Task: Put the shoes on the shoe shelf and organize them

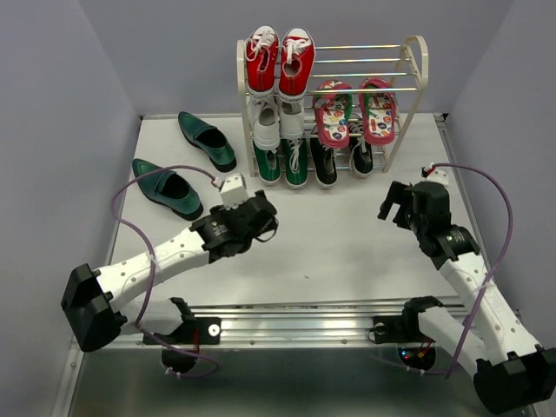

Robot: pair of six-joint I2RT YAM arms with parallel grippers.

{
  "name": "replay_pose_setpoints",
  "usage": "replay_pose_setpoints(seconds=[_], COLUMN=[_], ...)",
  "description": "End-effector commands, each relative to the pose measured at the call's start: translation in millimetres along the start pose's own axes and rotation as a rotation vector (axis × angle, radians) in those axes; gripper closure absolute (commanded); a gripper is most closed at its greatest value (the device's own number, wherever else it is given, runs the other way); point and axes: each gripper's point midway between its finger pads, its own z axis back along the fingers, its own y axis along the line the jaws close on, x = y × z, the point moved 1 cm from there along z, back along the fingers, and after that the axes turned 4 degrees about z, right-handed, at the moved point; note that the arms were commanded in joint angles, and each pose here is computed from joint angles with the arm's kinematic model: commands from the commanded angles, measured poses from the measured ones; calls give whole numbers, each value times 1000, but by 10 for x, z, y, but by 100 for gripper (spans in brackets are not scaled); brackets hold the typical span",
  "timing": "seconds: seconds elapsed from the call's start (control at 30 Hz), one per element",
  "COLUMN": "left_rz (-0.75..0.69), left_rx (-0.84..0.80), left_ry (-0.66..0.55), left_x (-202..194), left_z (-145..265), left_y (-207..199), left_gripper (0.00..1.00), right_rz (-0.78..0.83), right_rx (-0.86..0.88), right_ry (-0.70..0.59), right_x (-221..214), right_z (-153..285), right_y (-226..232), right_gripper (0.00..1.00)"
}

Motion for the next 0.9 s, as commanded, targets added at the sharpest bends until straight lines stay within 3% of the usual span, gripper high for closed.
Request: replay_pose_setpoints(seconds=[0.0, 0.17, 0.37, 0.67, 0.87], left_rz=[214, 325, 381, 445, 491], left_rx=[111, 272, 319, 473, 474], left_ry=[9, -153, -209, -116, -174], left_x=[209, 800, 1233, 1276, 1398], left_z=[-203, -255, -401, -764, -788], left_y=[498, 1085, 1452, 1876, 1960], left_gripper=[1, 1, 1, 1, 1], right_rz=[27, 37, 44, 47, 48], right_rx=[69, 71, 68, 59, 67], right_ry=[40, 72, 108, 112, 115], right_x=[-76, -124, -194, -215, -220], right_z=[-86, -155, -218, -230, -227], right_y=[148, 174, 187, 169, 182], right_gripper=[0, 0, 0, 0, 0])
